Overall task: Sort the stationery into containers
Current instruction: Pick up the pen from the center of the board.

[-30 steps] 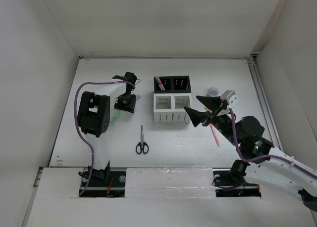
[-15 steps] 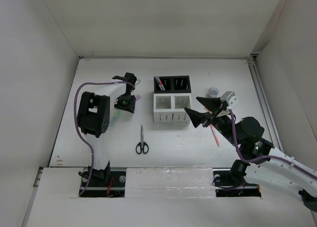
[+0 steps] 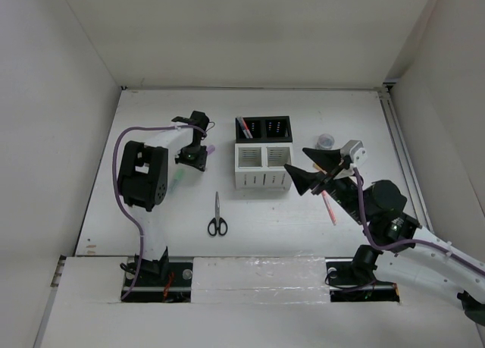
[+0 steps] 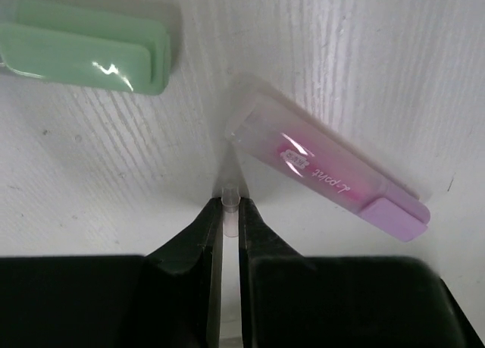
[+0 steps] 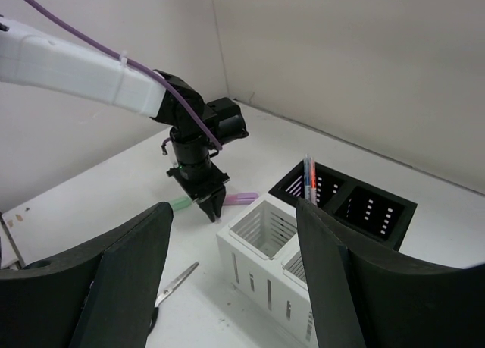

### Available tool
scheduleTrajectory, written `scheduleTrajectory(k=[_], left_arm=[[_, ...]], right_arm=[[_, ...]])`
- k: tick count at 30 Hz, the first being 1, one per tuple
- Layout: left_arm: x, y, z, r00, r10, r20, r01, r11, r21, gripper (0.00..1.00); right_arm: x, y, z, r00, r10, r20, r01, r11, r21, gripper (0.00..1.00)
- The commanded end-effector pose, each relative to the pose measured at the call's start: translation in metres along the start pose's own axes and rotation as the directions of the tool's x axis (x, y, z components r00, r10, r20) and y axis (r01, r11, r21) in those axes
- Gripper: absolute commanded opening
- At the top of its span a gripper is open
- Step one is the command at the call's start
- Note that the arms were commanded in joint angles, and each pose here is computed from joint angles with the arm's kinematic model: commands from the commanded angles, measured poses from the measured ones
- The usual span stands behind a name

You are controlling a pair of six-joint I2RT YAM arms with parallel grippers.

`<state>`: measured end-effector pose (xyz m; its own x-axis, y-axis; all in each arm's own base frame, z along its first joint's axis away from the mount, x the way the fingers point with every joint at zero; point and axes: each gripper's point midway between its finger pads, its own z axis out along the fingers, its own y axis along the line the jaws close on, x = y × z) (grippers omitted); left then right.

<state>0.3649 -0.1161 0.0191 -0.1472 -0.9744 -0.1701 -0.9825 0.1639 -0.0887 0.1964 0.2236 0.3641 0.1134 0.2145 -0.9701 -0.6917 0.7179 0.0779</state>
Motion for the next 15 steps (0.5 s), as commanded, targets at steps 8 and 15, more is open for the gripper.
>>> scheduleTrajectory(k=[8,15], left_arm=[[-0.050,-0.022,-0.071,0.917,0.238,0.320,-0.312,0.928,0.204,0.00],[-0.048,-0.011,-0.173,0.861,0.343,0.376,-0.500,0.709,0.498,0.00]], right_arm=[[-0.002,-0.015,0.001,1.000,0.006,-0.003,-0.006,0.996,0.092,0.72],[0.010,-0.040,-0.006,0.979,0.183,-0.095,-0.145,0.940,0.308,0.72]])
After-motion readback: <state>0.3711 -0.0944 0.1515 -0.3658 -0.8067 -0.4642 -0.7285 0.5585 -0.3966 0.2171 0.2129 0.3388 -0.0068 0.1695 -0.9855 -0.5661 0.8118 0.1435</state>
